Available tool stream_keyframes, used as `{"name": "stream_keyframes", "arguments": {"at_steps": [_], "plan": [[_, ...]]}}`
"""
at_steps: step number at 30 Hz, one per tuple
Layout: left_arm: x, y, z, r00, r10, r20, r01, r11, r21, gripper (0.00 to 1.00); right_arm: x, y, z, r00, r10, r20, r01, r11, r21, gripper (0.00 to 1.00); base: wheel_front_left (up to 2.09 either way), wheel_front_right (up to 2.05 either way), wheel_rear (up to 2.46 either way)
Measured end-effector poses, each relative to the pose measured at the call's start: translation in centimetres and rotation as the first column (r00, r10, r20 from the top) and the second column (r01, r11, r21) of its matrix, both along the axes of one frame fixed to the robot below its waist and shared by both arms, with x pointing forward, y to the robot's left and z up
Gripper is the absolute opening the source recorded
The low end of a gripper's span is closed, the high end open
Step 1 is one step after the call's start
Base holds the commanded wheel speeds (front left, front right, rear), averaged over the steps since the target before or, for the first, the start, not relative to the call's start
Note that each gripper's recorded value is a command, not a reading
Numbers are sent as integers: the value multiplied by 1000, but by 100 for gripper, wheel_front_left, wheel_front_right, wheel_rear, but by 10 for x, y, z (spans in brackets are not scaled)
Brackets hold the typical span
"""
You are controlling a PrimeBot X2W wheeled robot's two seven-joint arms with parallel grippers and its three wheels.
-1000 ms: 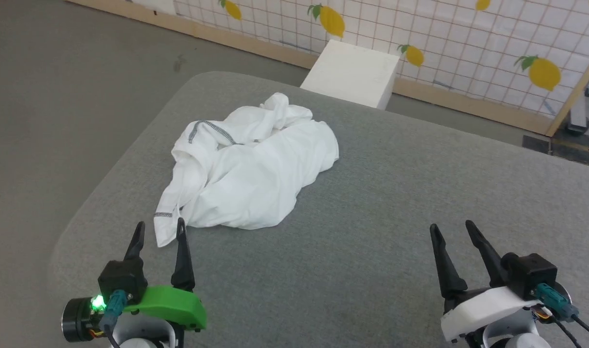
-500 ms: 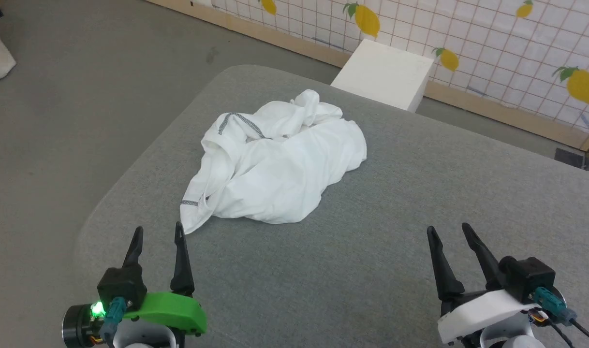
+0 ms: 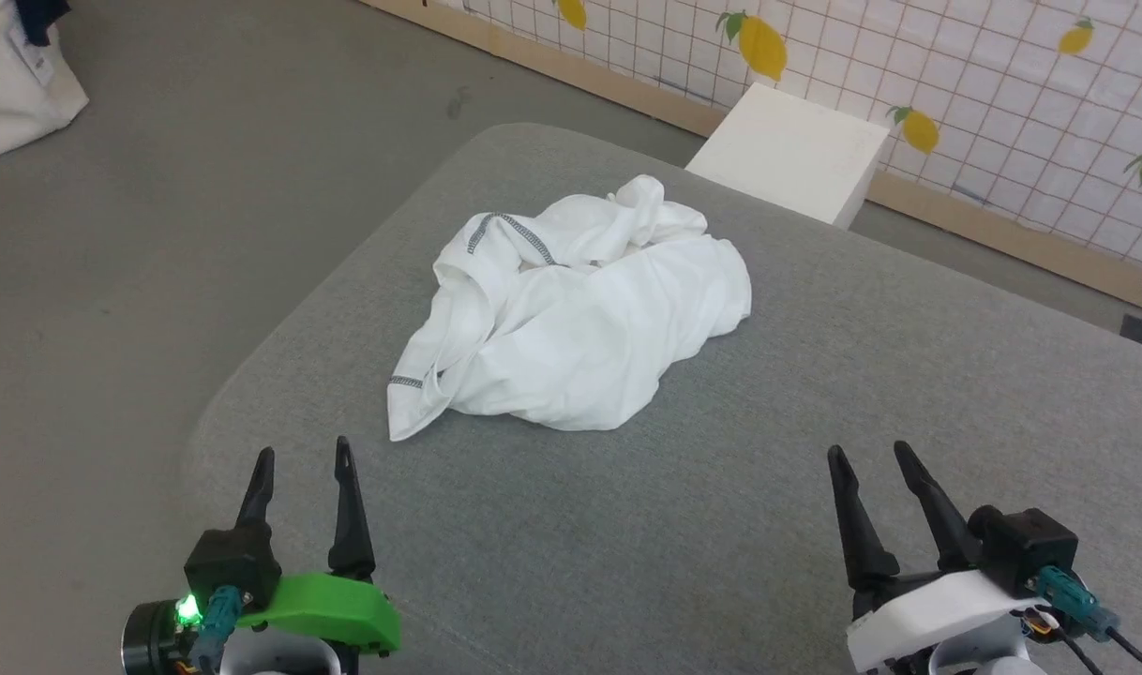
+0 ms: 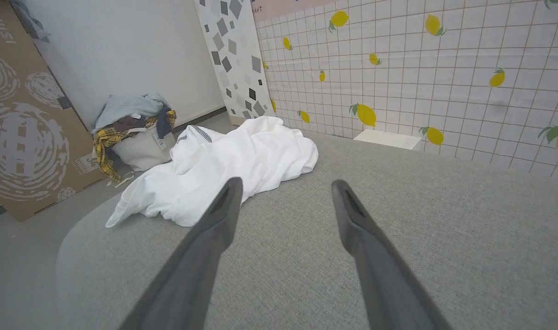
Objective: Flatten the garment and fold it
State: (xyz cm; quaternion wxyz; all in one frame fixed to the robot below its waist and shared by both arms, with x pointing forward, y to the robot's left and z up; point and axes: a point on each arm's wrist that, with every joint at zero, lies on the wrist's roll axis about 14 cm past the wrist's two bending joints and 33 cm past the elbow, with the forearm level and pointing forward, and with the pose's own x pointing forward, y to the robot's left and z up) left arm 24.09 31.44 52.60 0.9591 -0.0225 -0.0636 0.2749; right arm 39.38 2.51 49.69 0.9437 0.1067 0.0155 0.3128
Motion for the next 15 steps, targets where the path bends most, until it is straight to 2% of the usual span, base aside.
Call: {"name": "stream_keyframes", "arguments": {"at_steps": [15], "plan": [[-19,10,-5,997,71,4,-71,997,-11,100,-1,16,-9,999,40,-25,-40,999,17,100,0,0,0]]}}
